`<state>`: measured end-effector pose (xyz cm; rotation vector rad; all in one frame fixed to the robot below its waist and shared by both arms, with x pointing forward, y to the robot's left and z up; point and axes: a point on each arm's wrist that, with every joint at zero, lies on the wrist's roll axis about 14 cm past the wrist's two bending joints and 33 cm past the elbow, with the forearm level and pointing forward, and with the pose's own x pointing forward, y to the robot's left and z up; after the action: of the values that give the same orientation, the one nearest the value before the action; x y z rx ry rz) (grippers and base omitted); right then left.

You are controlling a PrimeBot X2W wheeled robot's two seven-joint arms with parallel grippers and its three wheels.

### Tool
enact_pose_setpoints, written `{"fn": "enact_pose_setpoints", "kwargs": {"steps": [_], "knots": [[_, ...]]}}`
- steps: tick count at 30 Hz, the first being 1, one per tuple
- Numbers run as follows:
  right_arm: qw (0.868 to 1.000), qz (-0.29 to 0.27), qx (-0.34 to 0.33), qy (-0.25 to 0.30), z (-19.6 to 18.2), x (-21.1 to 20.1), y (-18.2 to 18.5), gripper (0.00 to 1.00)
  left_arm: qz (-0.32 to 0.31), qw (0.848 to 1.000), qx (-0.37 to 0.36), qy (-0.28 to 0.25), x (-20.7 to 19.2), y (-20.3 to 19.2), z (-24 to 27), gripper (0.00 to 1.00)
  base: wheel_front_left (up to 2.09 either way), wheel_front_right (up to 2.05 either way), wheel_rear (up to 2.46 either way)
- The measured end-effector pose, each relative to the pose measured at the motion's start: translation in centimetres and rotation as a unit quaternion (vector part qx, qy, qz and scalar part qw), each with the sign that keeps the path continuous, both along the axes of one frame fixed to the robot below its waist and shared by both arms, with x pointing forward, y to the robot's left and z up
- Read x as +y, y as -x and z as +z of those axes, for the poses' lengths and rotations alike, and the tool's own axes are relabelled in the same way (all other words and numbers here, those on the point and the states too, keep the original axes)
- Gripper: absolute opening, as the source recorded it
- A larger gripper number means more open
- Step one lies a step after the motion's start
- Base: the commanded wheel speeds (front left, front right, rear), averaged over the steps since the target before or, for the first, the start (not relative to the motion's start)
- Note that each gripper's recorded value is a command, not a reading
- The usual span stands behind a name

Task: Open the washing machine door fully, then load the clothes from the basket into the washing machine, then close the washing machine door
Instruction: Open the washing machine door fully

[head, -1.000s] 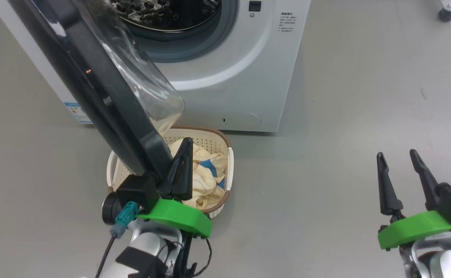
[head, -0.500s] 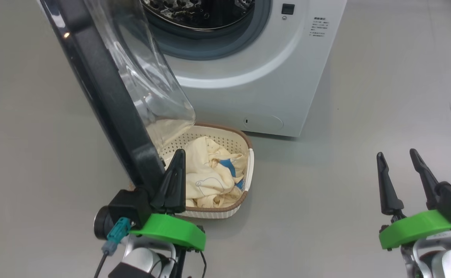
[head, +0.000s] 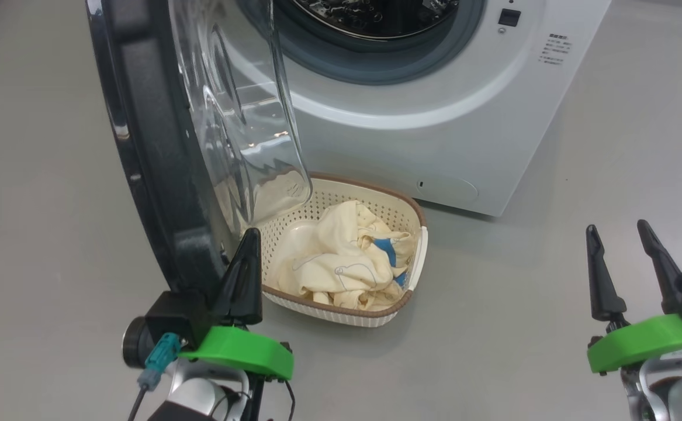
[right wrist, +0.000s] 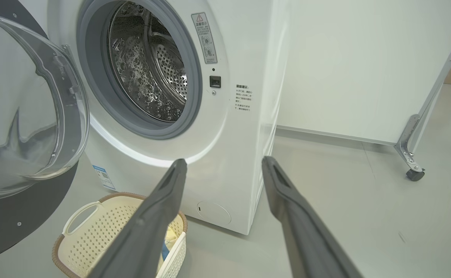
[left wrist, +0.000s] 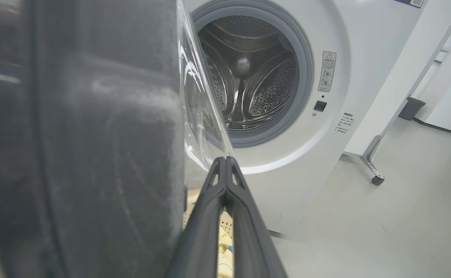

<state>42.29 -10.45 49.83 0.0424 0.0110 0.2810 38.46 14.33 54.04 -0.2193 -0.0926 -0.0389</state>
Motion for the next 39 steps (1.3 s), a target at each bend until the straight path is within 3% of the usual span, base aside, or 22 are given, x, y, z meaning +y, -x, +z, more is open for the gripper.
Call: {"fn": "enact_pose_setpoints", "kwargs": {"steps": [19, 39], "knots": [[0.999, 0.047, -0.001, -0.004, 0.3, 3.5, -1.0, 1.00, 0.131, 0.991, 0.012, -0.014, 9.0, 3.6, -0.8, 0.00, 0.00, 0.00, 0.00], [0.999, 0.030, 0.024, 0.006, -1.6, 1.8, -1.4, 1.00, 0.263, 0.963, 0.054, -0.031, 19.2, 4.0, -3.1, 0.00, 0.00, 0.00, 0.00]]}}
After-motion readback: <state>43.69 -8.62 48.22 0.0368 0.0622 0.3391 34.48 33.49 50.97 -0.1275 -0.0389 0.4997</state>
